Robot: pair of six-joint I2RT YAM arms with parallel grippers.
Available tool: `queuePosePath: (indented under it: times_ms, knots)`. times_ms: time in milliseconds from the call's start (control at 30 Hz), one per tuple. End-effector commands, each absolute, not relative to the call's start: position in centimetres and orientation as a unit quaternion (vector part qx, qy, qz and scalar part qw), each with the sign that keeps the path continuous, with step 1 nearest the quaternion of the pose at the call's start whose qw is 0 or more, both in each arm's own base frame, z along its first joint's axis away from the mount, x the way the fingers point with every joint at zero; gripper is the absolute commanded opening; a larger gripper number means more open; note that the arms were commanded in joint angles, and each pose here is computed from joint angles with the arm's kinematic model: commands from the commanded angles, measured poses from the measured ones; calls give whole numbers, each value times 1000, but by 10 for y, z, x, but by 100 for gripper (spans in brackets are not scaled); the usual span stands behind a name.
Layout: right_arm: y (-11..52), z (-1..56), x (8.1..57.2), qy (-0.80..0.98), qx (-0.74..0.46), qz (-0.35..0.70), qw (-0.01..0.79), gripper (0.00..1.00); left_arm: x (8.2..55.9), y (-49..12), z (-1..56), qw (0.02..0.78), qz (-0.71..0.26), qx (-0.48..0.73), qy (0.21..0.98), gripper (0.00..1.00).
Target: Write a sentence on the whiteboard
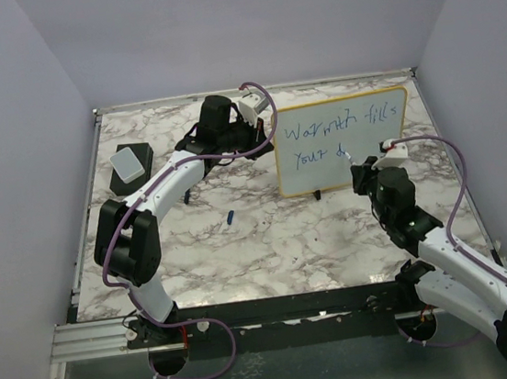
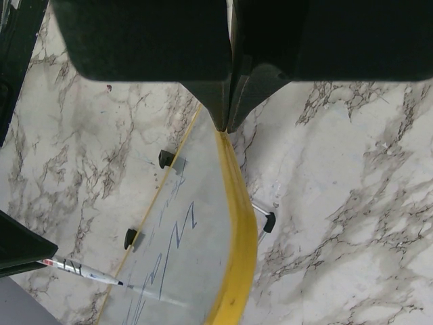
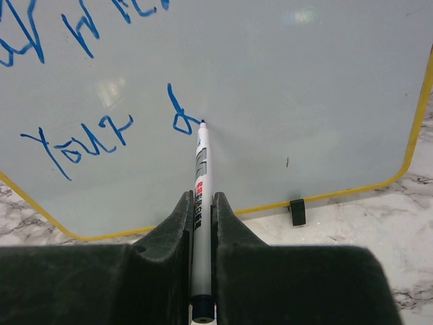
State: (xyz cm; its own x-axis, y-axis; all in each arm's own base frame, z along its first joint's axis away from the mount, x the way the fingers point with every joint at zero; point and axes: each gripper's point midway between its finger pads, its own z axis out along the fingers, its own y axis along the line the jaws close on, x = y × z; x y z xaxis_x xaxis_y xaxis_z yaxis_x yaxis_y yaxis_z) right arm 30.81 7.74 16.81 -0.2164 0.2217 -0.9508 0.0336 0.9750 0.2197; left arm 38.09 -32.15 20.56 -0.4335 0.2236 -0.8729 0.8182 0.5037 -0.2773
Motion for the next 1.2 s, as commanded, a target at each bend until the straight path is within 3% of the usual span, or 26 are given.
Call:
queuePosePath:
  times_ms: [0, 1167]
  knots:
    - [73, 177, 301, 765, 83, 79, 633, 1, 377, -324, 233, 432, -372, 353, 742, 0]
    - [63, 191, 319, 754, 93, 36, 649, 1, 375, -324, 236, 434, -373, 355, 740, 0]
